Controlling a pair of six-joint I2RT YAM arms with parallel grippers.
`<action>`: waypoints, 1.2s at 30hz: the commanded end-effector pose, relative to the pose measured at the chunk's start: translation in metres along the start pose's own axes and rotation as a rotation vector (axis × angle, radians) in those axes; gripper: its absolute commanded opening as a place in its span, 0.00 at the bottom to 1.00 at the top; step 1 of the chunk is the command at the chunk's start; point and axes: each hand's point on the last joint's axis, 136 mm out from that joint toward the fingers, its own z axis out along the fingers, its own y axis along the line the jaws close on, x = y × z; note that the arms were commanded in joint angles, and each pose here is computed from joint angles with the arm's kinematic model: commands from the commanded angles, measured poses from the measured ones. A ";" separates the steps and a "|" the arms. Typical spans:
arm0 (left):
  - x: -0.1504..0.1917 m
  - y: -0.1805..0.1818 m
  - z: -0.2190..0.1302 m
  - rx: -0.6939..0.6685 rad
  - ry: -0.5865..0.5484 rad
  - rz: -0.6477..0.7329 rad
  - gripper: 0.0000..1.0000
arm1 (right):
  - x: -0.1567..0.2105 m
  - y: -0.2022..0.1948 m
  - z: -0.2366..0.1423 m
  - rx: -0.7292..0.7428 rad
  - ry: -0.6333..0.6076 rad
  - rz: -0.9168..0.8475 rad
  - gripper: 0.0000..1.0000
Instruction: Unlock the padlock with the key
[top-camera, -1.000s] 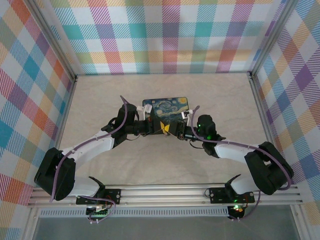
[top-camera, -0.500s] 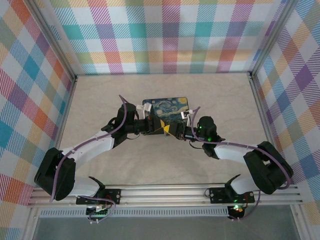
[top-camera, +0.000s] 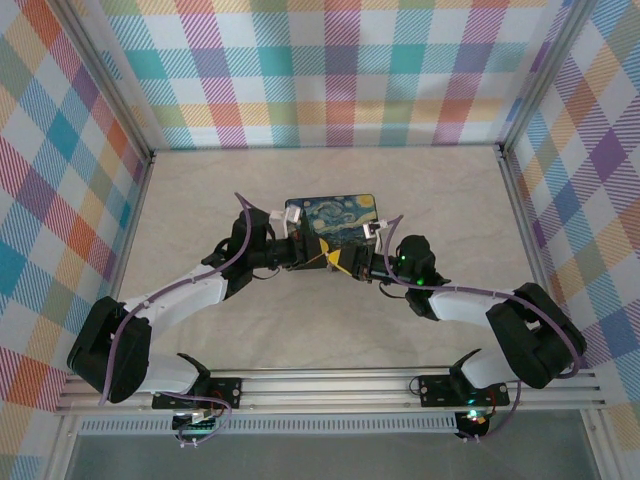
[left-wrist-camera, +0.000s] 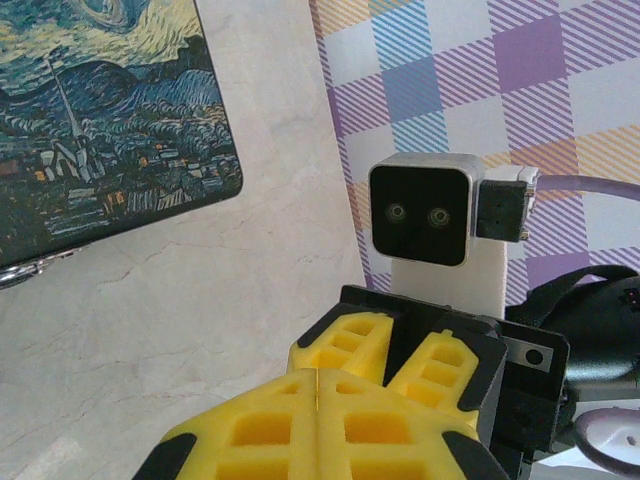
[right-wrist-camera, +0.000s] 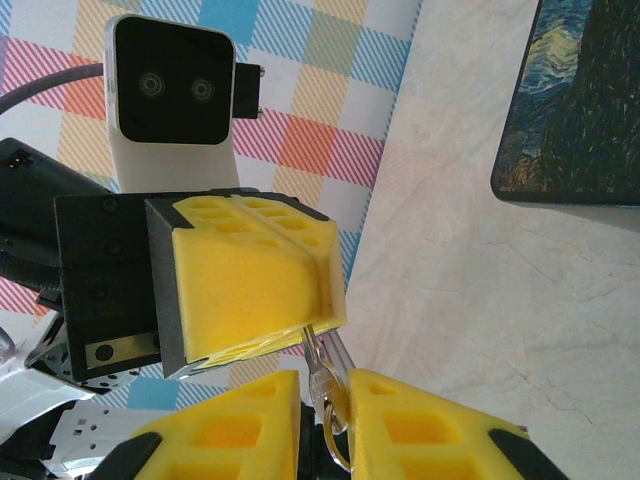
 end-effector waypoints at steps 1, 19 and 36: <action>-0.009 -0.002 -0.005 0.006 -0.046 0.008 0.00 | 0.001 0.024 -0.001 -0.086 -0.005 -0.050 0.20; -0.011 0.014 -0.009 -0.083 -0.068 0.008 0.09 | -0.003 0.021 -0.006 0.020 -0.037 -0.094 0.01; 0.030 0.088 -0.008 -0.569 -0.025 0.177 0.62 | -0.008 -0.052 -0.082 0.575 -0.023 -0.172 0.00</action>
